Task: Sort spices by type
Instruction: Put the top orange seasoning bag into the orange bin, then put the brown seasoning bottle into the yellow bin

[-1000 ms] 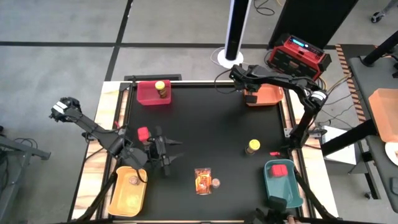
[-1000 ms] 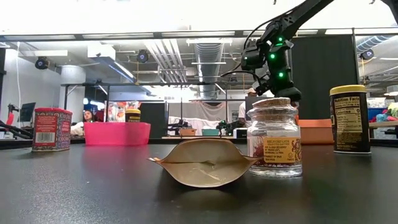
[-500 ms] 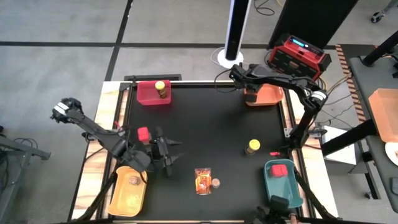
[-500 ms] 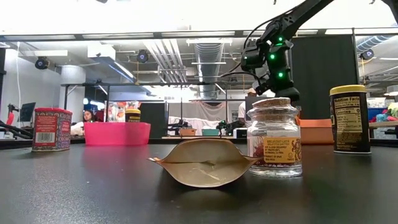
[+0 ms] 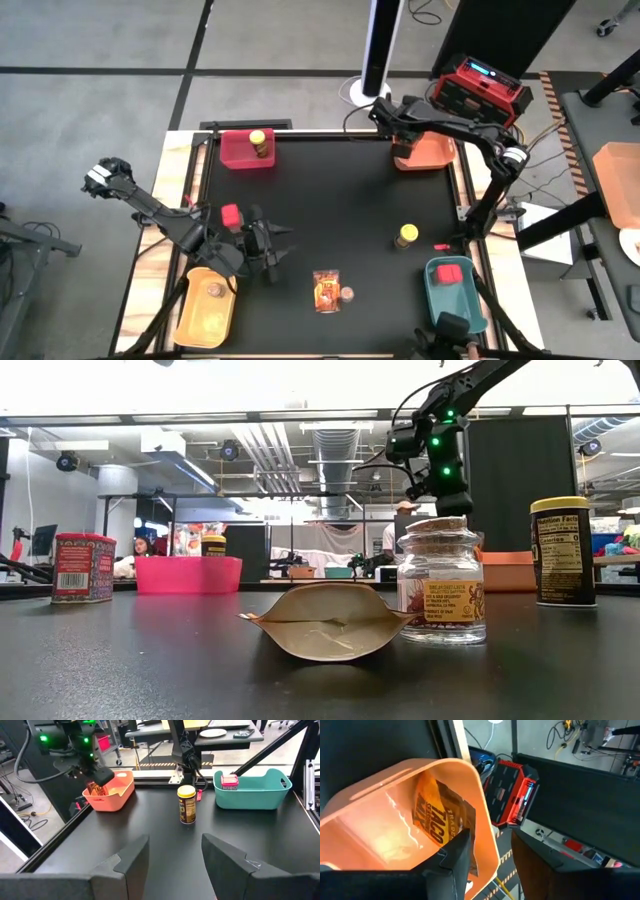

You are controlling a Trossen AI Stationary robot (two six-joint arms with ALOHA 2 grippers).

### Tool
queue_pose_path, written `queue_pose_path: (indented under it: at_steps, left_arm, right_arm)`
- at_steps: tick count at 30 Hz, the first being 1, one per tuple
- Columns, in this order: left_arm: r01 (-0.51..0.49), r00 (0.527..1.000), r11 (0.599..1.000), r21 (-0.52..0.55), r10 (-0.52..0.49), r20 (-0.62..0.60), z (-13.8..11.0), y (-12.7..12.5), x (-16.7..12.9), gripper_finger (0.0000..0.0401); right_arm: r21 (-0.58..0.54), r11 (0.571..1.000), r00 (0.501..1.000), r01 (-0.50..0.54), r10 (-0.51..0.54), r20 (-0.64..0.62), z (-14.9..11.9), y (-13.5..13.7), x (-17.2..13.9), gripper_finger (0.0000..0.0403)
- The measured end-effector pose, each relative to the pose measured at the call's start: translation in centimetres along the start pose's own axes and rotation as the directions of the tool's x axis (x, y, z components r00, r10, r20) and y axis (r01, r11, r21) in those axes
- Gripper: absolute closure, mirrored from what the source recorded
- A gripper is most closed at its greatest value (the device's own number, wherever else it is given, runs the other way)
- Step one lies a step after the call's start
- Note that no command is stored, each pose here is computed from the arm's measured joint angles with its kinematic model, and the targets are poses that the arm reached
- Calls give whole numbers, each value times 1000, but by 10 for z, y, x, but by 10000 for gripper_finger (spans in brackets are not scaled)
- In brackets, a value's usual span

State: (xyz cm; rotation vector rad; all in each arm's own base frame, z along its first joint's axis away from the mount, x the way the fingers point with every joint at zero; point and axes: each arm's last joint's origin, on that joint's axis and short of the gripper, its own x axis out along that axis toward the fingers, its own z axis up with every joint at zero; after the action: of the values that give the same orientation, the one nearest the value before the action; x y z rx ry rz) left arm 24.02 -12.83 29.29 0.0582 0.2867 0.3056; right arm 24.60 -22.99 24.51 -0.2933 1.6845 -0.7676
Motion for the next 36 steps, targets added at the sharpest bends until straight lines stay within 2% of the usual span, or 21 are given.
queue_pose_path:
  at_steps: [6,21,25,36]
  left_arm:
    - [-1,1000,1000,5,1,-4,-1,0,0,236]
    - [-1,1000,1000,4,1,-6,-1,0,0,236]
    - [-2,1000,1000,5,2,-8,-1,0,0,236]
    - [-4,1000,1000,4,4,-18,-2,1,0,236]
  right_arm:
    - [51,999,1000,7,-8,21,2,-6,-6,288]
    - [74,997,1000,8,-10,29,3,-8,-8,319]
    - [113,994,1000,1,-4,23,3,-8,-8,326]
    - [197,963,982,-182,170,75,2,0,-10,351]
